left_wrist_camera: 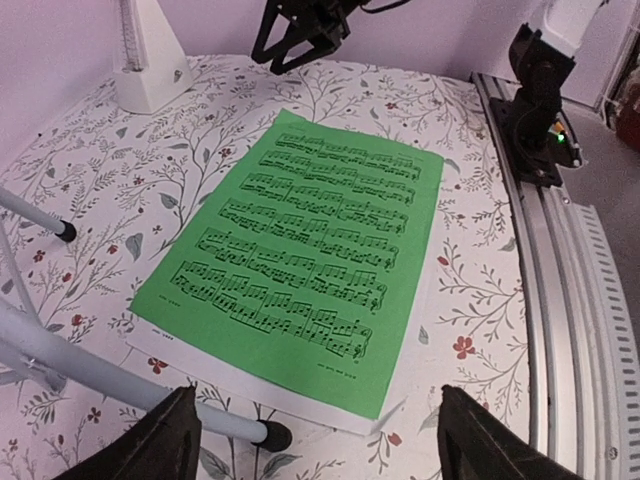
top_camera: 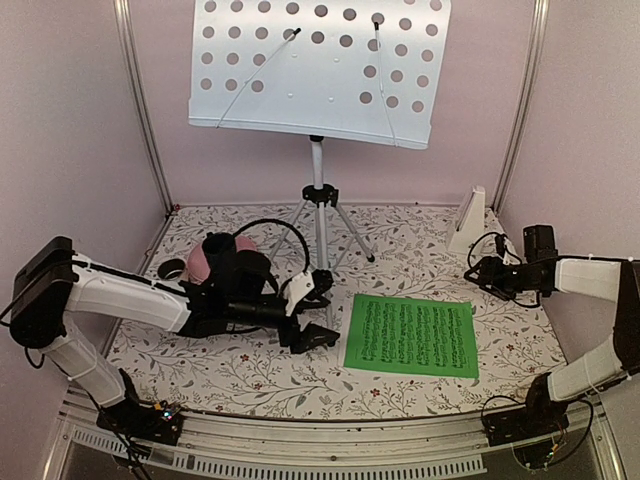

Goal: Set up the instrument practice props

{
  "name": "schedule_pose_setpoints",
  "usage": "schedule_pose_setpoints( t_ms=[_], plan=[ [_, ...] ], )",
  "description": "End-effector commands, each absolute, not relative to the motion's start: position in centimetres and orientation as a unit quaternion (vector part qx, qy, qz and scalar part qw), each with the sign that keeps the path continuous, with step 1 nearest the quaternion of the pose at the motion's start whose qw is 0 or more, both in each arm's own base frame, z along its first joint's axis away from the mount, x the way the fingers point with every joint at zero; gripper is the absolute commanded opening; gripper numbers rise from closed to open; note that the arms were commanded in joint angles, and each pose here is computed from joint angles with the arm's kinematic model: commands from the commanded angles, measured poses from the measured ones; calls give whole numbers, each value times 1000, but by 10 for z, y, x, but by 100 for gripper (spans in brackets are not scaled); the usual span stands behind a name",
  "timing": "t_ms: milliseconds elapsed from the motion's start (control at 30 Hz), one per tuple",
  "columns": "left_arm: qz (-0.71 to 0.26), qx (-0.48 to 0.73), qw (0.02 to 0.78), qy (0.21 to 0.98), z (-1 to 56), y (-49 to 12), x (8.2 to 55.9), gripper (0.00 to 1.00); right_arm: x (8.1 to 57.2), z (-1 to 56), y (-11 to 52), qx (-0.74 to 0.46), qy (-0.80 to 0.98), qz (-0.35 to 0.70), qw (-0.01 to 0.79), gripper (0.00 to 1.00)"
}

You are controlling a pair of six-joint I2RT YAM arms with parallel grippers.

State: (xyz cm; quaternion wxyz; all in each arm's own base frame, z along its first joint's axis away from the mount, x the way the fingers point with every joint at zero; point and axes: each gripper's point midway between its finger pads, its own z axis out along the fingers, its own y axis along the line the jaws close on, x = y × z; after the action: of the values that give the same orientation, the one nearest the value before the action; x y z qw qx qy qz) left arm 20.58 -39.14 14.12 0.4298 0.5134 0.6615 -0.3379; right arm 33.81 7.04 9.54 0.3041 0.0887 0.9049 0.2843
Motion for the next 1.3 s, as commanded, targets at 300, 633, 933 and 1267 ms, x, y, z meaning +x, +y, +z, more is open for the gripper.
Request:
schedule_pose_setpoints(
  t_ms=[300,633,933,1267],
  plan=[
    [-365,539,435,622,156,-416,195,78,337,43,55,106,926,249,264,60],
    [-365,539,438,620,153,-417,196,75,330,18,59,124,933,261,216,50],
    [-365,539,437,620,145,-418,198,74,321,5,66,125,934,277,189,41],
    [-374,519,454,621,146,-410,207,73,317,0,66,119,942,261,177,31]
  ],
)
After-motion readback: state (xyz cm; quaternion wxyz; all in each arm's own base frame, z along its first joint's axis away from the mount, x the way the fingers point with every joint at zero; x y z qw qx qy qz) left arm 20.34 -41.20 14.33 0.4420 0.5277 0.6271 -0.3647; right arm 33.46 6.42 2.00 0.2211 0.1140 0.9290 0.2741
